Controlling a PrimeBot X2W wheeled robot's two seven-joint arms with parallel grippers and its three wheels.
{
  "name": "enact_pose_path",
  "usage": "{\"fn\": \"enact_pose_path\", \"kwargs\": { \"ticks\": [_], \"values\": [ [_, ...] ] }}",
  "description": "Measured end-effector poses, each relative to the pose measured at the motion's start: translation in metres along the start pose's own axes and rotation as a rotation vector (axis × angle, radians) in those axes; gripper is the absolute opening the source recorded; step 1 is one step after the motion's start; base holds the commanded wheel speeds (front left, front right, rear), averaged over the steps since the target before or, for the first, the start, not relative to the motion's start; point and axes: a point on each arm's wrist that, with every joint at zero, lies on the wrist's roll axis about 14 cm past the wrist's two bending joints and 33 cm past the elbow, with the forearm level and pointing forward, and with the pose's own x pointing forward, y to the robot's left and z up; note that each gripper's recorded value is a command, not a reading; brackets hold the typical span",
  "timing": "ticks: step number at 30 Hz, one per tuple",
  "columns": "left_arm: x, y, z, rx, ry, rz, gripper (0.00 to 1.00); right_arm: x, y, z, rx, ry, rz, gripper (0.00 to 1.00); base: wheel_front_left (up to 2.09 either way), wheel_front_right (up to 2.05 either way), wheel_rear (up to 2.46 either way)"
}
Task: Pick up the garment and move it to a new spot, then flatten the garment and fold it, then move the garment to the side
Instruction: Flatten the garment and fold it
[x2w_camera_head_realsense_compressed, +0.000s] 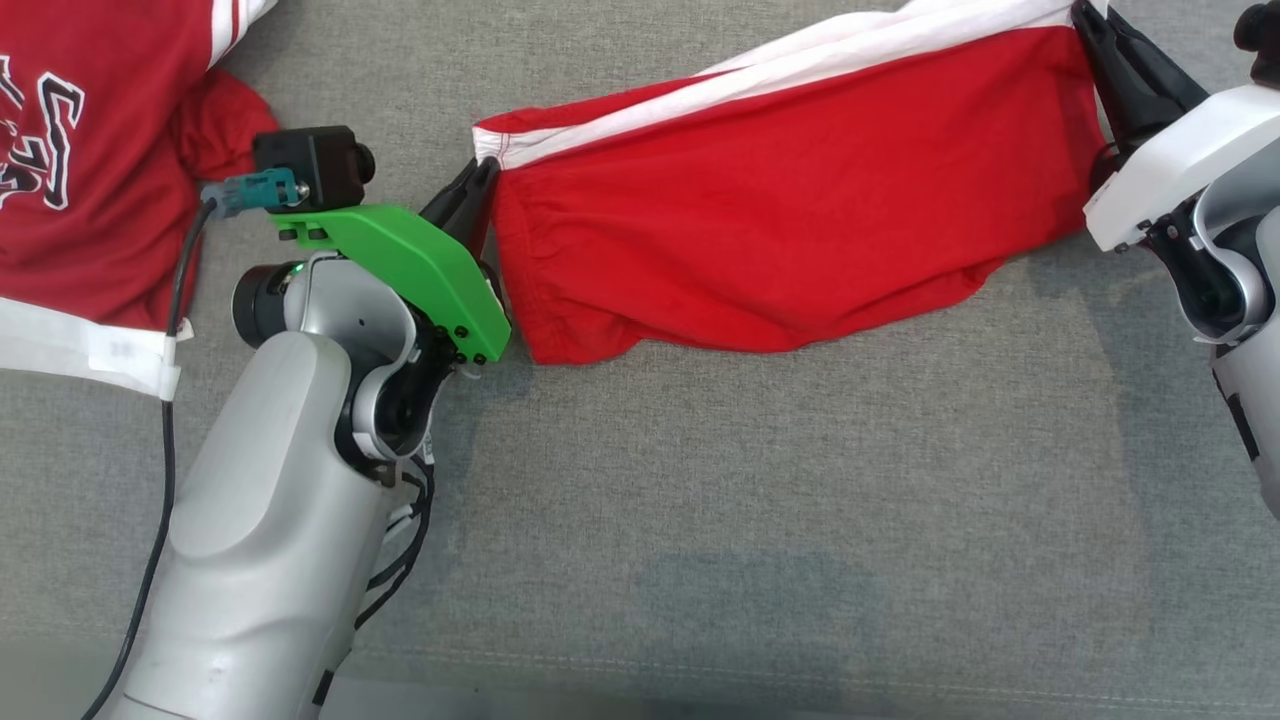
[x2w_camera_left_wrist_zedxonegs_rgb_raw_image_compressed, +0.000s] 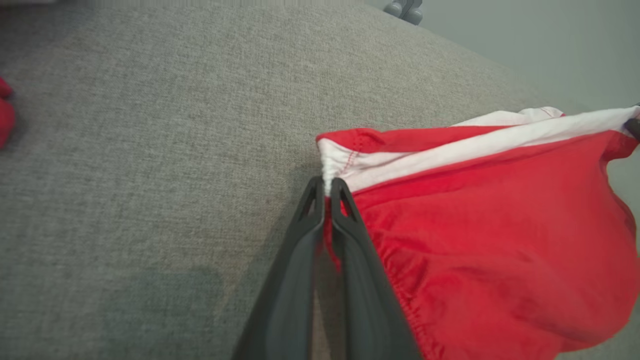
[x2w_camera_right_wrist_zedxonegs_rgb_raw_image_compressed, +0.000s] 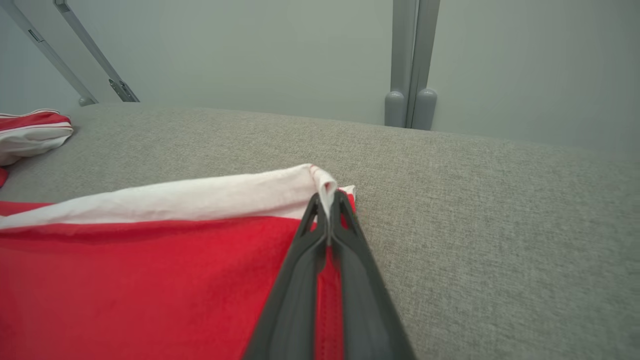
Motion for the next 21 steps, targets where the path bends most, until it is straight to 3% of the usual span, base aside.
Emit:
{"fn": "enact_pose_path", "kwargs": {
  "ticks": [1, 2, 3, 11, 21],
  "values": [
    [0.001, -0.001, 0.002, 0.004, -0.007, -0.003, 0.80, 0.000, -0.001, 0.001, -0.001, -0.007, -0.003, 0.43, 0.00, 0.00, 0.00],
    [0.001, -0.002, 0.003, 0.008, -0.013, -0.007, 0.99, 0.000, -0.001, 0.003, -0.003, -0.014, -0.005, 0.84, 0.00, 0.00, 0.00],
    [0.001, -0.003, 0.004, 0.014, -0.020, -0.011, 1.00, 0.000, -0.001, 0.004, -0.008, -0.023, -0.006, 1.00, 0.00, 0.00, 0.00],
    [-0.006, -0.015, 0.022, 0.049, -0.114, -0.039, 1.00, -0.008, 0.003, 0.021, -0.119, -0.097, -0.003, 1.00, 0.00, 0.00, 0.00],
    [-0.030, -0.023, 0.048, 0.174, -0.287, -0.051, 1.00, -0.029, 0.006, 0.055, -0.222, -0.238, -0.035, 1.00, 0.00, 0.00, 0.00]
  ]
}}
